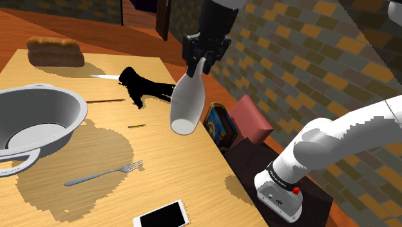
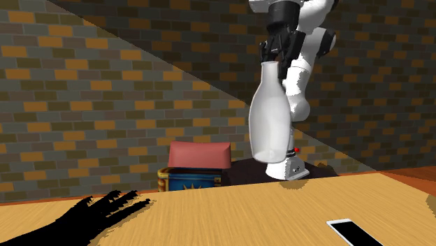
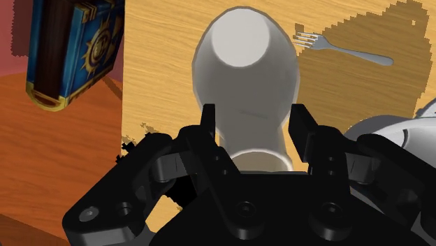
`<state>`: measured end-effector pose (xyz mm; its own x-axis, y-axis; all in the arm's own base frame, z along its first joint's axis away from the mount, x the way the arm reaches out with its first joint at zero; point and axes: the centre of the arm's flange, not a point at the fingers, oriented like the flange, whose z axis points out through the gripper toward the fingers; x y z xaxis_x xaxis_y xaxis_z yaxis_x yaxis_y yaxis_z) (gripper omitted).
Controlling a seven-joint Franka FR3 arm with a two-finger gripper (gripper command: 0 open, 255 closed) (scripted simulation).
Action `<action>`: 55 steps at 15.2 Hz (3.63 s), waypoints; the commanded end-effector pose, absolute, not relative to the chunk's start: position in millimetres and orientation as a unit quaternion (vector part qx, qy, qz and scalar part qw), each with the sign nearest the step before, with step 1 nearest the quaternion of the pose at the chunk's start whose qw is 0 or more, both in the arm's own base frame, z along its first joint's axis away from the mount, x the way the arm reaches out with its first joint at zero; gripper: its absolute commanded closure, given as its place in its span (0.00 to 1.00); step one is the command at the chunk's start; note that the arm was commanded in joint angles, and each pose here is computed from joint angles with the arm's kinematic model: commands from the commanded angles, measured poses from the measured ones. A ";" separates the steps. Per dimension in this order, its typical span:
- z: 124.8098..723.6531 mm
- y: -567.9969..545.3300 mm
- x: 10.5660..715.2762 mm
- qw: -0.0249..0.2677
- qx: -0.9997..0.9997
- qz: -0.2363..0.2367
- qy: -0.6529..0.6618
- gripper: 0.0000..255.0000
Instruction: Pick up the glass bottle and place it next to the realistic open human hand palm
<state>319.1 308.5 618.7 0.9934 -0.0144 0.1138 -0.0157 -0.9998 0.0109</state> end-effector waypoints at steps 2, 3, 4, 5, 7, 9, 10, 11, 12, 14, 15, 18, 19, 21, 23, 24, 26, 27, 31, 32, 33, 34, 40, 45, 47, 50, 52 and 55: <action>635.4 308.4 319.4 0.006 0.998 0.057 -0.008 1.00; 640.7 308.4 319.4 0.006 0.998 0.057 -0.008 1.00; 646.0 308.4 319.4 0.006 0.998 0.057 -0.008 1.00; 651.3 308.4 319.4 0.006 0.998 0.057 -0.008 1.00; 661.9 308.4 319.4 0.006 0.998 0.057 -0.008 1.00; 672.4 308.4 319.4 0.006 0.998 0.057 -0.008 1.00; 677.7 308.4 319.4 0.006 0.998 0.057 -0.008 1.00; 683.0 308.4 319.4 0.006 0.998 0.057 -0.008 1.00; 688.3 308.4 319.4 0.006 0.998 0.057 -0.008 1.00; 698.8 308.4 319.4 0.006 0.998 0.057 -0.008 1.00; 704.1 308.4 319.4 0.006 0.998 0.057 -0.008 1.00; 719.9 308.4 319.4 0.006 0.998 0.057 -0.008 1.00; 725.2 308.4 319.4 0.006 0.998 0.057 -0.008 1.00; 735.8 308.4 319.4 0.006 0.998 0.057 -0.008 1.00; 746.3 308.4 319.4 0.006 0.998 0.057 -0.008 1.00; 748.5 308.4 319.4 0.006 0.998 0.057 -0.008 1.00; 734.0 302.0 340.5 0.006 0.998 0.057 -0.008 1.00; 726.8 298.8 351.1 0.006 0.998 0.057 -0.008 1.00; 697.9 285.9 393.3 0.006 0.998 0.057 -0.008 1.00; 690.7 282.6 403.9 0.006 0.998 0.057 -0.008 1.00; 683.4 279.4 414.4 0.006 0.998 0.057 -0.008 1.00; 676.2 276.2 425.0 0.006 0.998 0.057 -0.008 1.00; 632.8 256.8 488.4 0.006 0.998 0.057 -0.008 1.00; 596.7 240.7 541.2 0.006 0.998 0.057 -0.008 1.00; 582.2 234.2 562.4 0.006 0.998 0.057 -0.008 1.00; 566.4 234.2 562.4 0.006 0.998 0.057 -0.008 1.00; 555.8 234.2 562.4 0.006 0.998 0.057 -0.008 1.00; 540.0 234.2 562.4 0.006 0.998 0.057 -0.008 1.00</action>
<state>561.9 234.6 547.0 0.9935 -0.0145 0.1131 -0.0159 -0.9998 0.0112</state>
